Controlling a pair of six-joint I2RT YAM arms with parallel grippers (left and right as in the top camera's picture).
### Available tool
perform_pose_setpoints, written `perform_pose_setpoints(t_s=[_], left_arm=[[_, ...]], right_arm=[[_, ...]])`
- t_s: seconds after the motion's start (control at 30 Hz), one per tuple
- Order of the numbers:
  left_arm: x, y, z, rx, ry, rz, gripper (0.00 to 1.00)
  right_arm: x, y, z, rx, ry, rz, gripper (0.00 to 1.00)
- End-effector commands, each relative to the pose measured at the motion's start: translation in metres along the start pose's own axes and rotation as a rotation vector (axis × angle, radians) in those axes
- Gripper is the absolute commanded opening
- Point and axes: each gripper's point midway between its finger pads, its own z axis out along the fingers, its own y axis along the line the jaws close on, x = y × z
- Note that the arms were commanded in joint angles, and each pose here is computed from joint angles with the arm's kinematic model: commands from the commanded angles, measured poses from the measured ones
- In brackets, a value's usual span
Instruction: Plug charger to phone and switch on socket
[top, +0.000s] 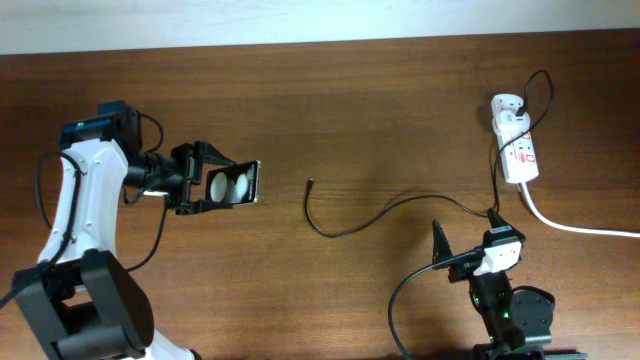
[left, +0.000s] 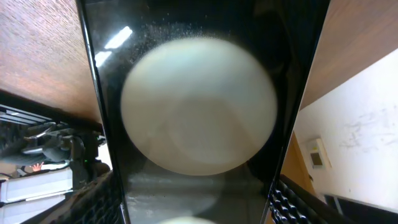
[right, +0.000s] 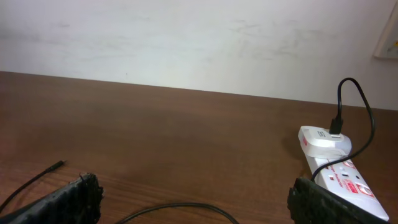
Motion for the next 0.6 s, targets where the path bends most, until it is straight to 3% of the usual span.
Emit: perform_pose_setpoints(t_s=[0.0, 0.2, 0.37, 0.57], left_arm=[[-0.001, 0.004, -0.004, -0.011, -0.045, 0.037, 0.05], [-0.032, 0.018, -0.009, -0.094, -0.227, 0.036, 0.07], [-0.039, 0.021, -0.011, -0.112, -0.269, 0.037, 0.08], [-0.052, 0.023, -0.013, -0.150, -0.360, 0.058, 0.07]], right_arm=[[0.002, 0.000, 0.000, 0.004, 0.002, 0.007, 0.99], [0.002, 0.000, 0.000, 0.002, 0.002, 0.008, 0.99], [0.002, 0.000, 0.000, 0.002, 0.002, 0.007, 0.99], [-0.002, 0.026, -0.002, -0.150, -0.011, 0.030, 0.99]])
